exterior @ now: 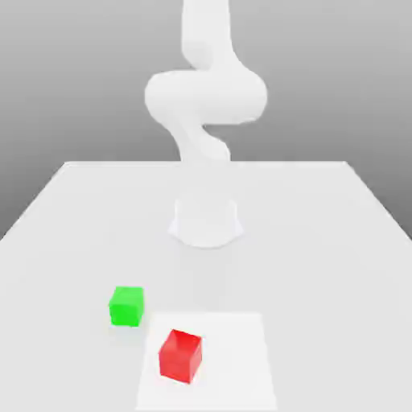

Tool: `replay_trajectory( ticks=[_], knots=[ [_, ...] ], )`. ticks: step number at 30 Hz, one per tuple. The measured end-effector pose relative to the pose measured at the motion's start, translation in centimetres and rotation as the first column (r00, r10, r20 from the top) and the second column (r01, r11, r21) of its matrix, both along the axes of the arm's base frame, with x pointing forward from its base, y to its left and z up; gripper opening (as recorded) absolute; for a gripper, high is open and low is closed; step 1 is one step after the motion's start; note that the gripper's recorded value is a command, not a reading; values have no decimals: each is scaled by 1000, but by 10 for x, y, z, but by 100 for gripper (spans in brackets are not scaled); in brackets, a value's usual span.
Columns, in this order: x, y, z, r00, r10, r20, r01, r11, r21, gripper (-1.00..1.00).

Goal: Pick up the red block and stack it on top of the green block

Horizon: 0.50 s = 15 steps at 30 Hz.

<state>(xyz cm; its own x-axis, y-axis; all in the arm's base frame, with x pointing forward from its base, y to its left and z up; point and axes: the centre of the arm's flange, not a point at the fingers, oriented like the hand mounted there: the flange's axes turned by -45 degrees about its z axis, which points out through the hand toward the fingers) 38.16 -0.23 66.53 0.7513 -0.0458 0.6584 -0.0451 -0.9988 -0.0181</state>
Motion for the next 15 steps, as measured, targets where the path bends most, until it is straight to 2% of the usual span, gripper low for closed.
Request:
replay_trajectory(
  ticks=[7, 15],
  knots=[
    [68, -13, -144, 969, -92, -228, 100, 995, 22, 0],
    [83, -29, -313, 866, -177, -468, 215, 976, 28, 0]
  ],
)
